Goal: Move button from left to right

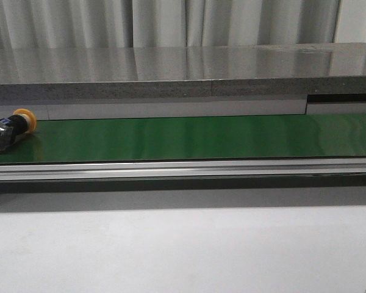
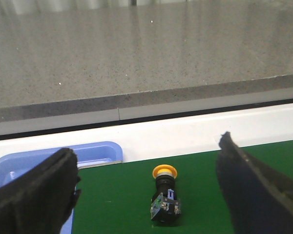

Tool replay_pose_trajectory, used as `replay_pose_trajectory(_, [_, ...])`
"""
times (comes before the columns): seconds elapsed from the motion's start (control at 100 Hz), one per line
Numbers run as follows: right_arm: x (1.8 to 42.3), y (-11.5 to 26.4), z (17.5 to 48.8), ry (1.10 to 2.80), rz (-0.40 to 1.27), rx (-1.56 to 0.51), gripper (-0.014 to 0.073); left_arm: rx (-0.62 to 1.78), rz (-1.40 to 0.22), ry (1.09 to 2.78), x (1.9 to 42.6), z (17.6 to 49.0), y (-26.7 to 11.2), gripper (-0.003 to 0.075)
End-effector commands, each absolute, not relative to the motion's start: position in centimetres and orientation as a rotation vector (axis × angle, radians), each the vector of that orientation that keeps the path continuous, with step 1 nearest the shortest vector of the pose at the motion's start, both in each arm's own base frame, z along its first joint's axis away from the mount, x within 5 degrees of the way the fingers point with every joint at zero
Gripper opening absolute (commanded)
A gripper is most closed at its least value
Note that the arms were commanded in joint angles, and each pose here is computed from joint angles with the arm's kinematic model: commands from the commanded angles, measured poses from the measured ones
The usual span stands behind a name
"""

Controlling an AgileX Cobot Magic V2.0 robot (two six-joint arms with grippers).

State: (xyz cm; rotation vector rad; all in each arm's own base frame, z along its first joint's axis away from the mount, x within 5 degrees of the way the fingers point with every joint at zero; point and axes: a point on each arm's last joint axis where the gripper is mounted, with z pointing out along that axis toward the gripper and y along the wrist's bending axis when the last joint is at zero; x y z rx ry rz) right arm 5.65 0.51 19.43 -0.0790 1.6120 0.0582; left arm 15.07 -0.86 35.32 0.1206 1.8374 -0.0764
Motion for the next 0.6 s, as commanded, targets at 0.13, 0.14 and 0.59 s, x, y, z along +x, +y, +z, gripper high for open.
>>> replay_pose_trajectory(0.13, [5.5, 0.5, 20.7, 1.509, 0.047, -0.079, -0.0067, 0.057, -0.039, 1.627, 10.6, 33.5, -0.5, 0.0567])
replay_pose_trajectory(0.14, [5.5, 0.5, 20.7, 1.509, 0.047, -0.079, -0.0067, 0.057, -0.038, 1.624, 10.5, 33.4, -0.5, 0.0567])
replay_pose_trajectory(0.59, [5.5, 0.5, 20.7, 1.509, 0.047, -0.079, -0.0067, 0.047, -0.034, 1.632, 7.3, 26.5, -0.5, 0.0567])
